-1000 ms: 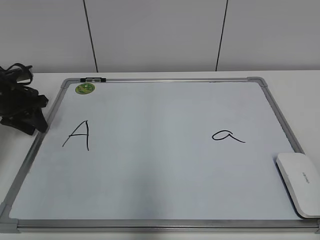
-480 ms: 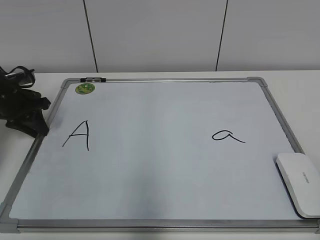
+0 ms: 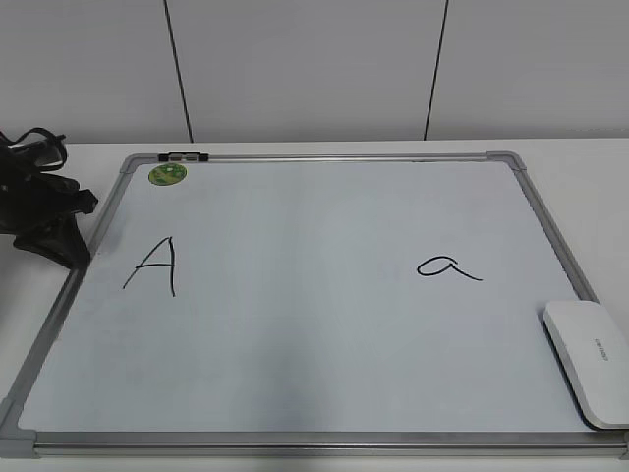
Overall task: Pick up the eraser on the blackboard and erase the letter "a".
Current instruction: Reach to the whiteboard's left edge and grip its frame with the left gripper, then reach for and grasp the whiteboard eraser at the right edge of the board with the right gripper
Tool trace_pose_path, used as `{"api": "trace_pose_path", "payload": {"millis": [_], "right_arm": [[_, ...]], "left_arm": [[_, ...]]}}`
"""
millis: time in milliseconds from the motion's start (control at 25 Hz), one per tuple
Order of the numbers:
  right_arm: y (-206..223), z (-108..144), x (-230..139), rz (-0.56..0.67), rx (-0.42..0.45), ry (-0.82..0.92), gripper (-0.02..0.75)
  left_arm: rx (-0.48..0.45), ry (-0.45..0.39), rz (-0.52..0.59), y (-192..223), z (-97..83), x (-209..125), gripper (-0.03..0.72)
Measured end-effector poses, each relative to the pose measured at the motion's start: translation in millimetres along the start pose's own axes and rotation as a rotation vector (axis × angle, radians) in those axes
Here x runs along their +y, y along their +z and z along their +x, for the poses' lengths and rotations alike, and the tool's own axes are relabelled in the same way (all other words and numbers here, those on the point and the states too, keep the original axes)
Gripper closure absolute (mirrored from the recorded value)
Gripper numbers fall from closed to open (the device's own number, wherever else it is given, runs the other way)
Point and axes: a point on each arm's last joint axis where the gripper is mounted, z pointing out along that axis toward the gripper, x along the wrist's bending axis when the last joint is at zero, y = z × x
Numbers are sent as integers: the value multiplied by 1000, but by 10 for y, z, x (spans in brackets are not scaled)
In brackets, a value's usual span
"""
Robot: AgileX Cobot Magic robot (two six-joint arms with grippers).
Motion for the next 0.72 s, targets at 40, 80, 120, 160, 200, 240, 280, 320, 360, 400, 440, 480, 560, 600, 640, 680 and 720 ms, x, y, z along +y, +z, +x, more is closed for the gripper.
{"api": "trace_pose_path", "payload": {"millis": [40, 80, 120, 160, 200, 240, 280, 320, 360, 400, 440, 480, 560, 600, 640, 680, 720], "right_arm": [[0, 0, 0, 0, 0, 0, 151], [0, 0, 0, 0, 0, 0, 151], [0, 0, 0, 0, 0, 0, 151], [0, 0, 0, 0, 0, 0, 151], [0, 0, 0, 0, 0, 0, 151], [0, 0, 0, 0, 0, 0, 151], [0, 0, 0, 0, 0, 0, 151], [0, 0, 0, 0, 0, 0, 151], [0, 0, 0, 0, 0, 0, 151], [0, 0, 0, 0, 0, 0, 151], [-5, 0, 5, -4, 0, 0, 151], [-13, 0, 11, -7, 0, 0, 151], [-49, 0, 61, -19, 0, 0, 151], [-57, 0, 104, -14, 0, 0, 151], [-57, 0, 165, 1, 0, 0, 151], [-46, 0, 225, 17, 0, -7, 151], [-31, 0, 322, 43, 0, -7, 151]], "left_arm": [[0, 0, 0, 0, 0, 0, 656], [0, 0, 0, 0, 0, 0, 656], [0, 0, 0, 0, 0, 0, 656], [0, 0, 0, 0, 0, 0, 656], [0, 0, 0, 0, 0, 0, 656], [-1, 0, 2, 0, -1, -2, 656], [-1, 0, 2, 0, -1, -2, 656], [-1, 0, 2, 0, -1, -2, 656], [-1, 0, 2, 0, -1, -2, 656], [-1, 0, 2, 0, -1, -2, 656], [-1, 0, 2, 0, -1, -2, 656], [-1, 0, 2, 0, -1, -2, 656], [-1, 0, 2, 0, -1, -2, 656], [-1, 0, 2, 0, -1, -2, 656], [-1, 0, 2, 0, -1, -2, 656], [-1, 0, 4, 0, -1, -3, 656], [-1, 0, 4, 0, -1, -3, 656]]}}
